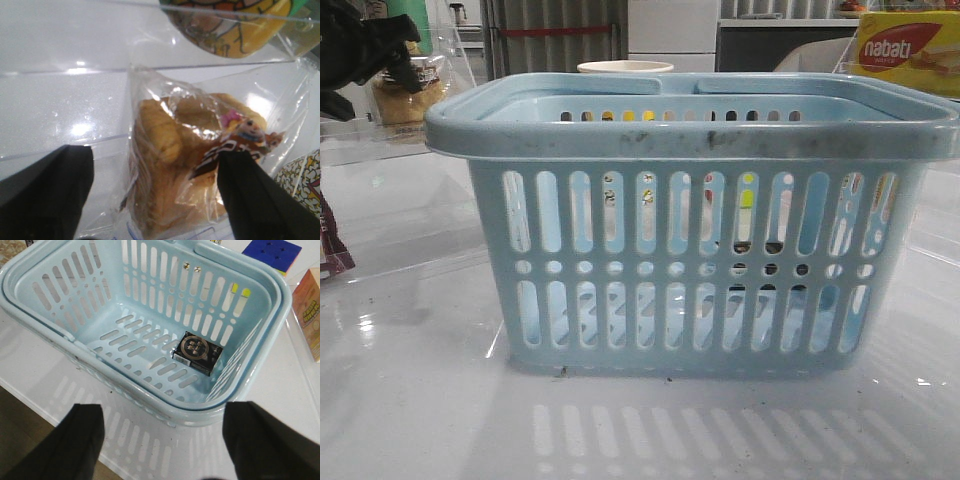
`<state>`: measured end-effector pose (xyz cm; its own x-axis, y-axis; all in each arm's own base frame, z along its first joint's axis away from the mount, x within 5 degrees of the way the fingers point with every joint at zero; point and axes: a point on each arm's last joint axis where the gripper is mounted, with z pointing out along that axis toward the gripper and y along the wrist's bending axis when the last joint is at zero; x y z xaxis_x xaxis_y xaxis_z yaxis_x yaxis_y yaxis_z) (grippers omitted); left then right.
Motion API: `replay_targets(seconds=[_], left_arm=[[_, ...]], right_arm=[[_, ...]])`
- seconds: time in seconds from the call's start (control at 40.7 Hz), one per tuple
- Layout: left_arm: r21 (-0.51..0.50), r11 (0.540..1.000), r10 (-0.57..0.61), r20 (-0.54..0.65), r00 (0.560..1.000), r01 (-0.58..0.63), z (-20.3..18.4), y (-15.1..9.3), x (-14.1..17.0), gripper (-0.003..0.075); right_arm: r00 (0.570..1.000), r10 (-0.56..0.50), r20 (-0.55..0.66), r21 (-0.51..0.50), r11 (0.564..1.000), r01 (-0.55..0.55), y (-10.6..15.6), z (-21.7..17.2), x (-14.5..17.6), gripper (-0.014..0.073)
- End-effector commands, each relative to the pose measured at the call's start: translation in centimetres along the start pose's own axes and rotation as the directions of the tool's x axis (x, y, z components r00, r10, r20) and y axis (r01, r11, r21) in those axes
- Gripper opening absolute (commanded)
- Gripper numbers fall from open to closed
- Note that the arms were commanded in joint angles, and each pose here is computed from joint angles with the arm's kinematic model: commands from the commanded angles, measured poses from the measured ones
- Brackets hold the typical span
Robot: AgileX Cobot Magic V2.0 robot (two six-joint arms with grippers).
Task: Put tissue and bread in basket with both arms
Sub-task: 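Grasp the wrapped bread pastry with the left gripper and lift it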
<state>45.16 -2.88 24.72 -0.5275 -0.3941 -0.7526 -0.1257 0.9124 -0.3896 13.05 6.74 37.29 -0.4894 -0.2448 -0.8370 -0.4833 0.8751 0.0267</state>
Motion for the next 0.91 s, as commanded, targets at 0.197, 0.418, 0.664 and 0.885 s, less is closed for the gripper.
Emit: replay_targets(seconds=[0.197,0.418,0.664,0.885], left_arm=[[0.047,0.999,-0.010,0.127,0.992,0.004,-2.2,-1.6,-2.8,0.0251],[0.050,0.999,-0.009,0.110,0.994,0.003,-2.6,-1.7,-2.9,0.0090],[0.074,0.997,-0.002,0.088,0.996,-0.004,-4.9,-2.6,-3.7,0.0093],[0.108,0.993,0.039,0.083,0.996,-0.048,-9.0,-3.9,-5.0,0.0093]], right_arm=[[0.995,-0.017,0.103,0.010,1.000,0.016,0.0,-0.8,-1.3,0.0593],[0.995,-0.017,0.103,0.010,1.000,0.016,0.0,-0.8,-1.3,0.0593],[0.995,-0.017,0.103,0.010,1.000,0.016,0.0,-0.8,-1.3,0.0593],[0.995,-0.017,0.103,0.010,1.000,0.016,0.0,-0.8,-1.3,0.0593]])
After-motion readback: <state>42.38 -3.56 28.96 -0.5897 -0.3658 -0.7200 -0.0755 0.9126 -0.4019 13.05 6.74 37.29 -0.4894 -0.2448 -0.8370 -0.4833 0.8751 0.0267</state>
